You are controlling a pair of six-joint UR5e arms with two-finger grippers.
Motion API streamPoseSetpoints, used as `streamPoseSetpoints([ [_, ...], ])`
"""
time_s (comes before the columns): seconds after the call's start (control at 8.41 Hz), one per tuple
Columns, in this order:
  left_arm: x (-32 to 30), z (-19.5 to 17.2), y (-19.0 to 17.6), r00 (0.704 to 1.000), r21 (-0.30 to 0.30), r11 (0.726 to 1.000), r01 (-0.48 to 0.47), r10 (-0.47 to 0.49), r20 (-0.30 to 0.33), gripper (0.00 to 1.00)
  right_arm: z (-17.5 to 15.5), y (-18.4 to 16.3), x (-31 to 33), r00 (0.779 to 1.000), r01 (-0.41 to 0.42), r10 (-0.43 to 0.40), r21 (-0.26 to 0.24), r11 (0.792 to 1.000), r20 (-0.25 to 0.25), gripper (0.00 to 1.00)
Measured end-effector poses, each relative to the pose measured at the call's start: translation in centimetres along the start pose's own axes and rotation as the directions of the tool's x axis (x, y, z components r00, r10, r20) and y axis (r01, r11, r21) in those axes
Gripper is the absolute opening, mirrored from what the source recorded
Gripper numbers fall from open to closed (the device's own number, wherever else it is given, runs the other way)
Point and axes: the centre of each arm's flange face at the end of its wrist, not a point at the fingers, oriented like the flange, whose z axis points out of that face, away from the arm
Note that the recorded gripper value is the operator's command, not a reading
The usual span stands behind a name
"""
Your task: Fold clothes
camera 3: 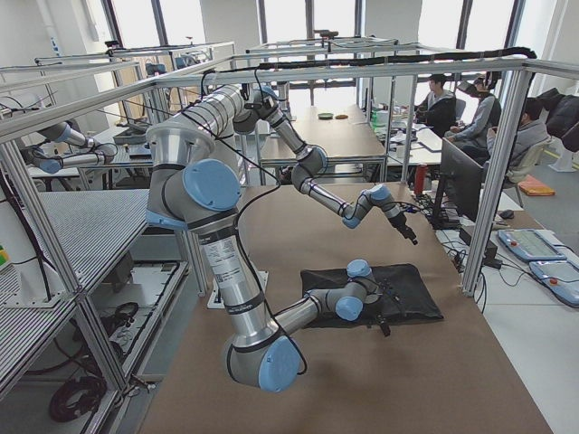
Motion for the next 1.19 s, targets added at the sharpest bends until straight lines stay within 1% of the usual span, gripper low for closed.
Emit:
streamPoseSetpoints([
  [0.12, 0.0, 0.0, 0.0, 1.0, 0.0, 1.0, 0.0, 0.0, 0.0, 1.0, -1.4, -0.3, -0.4, 1.0, 0.004, -0.005, 0.013, 1.0, 0.018, 0.94],
  [0.24, 0.0, 0.0, 0.0, 1.0, 0.0, 1.0, 0.0, 0.0, 0.0, 1.0, -3.3, -1.0, -1.5, 0.999, 0.0, -0.002, 0.031, 1.0, 0.051, 0.94],
  [0.36, 0.0, 0.0, -0.1, 1.0, 0.0, 1.0, 0.0, 0.0, 0.0, 1.0, -5.1, -1.8, -3.1, 0.996, -0.021, 0.017, 0.049, 0.999, 0.087, 0.94],
  [0.48, 0.0, 0.0, 0.0, 1.0, -0.001, 1.0, 0.0, 0.0, 0.0, 1.0, -6.3, -2.3, -4.7, 0.991, -0.068, 0.06, 0.059, 0.996, 0.118, 0.94],
  [0.59, 0.1, -0.1, -0.1, 1.0, 0.0, 1.0, 0.0, 0.0, -0.003, 1.0, -6.9, -2.2, -6.5, 0.984, -0.111, 0.102, 0.054, 0.992, 0.148, 0.94],
  [0.71, 0.2, -0.2, -0.1, 1.0, 0.001, 1.0, 0.0, 0.0, -0.006, 1.0, -6.9, -1.1, -8.6, 0.978, -0.126, 0.118, 0.039, 0.991, 0.173, 0.94],
  [0.95, 0.3, -0.4, -0.1, 1.0, 0.002, 1.0, -0.001, 0.001, -0.009, 1.0, -6.3, 1.8, -12.0, 0.969, -0.112, 0.104, 0.026, 0.993, 0.223, 0.94],
  [1.07, 0.3, -0.3, -0.1, 1.0, 0.002, 1.0, -0.001, 0.001, -0.009, 1.0, -6.0, 3.1, -13.1, 0.967, -0.101, 0.093, 0.021, 0.995, 0.236, 0.94],
  [1.19, 0.3, -0.3, -0.1, 1.0, 0.002, 1.0, -0.001, 0.001, -0.009, 1.0, -5.4, 4.4, -13.7, 0.967, -0.09, 0.085, 0.01, 0.996, 0.238, 0.94],
])
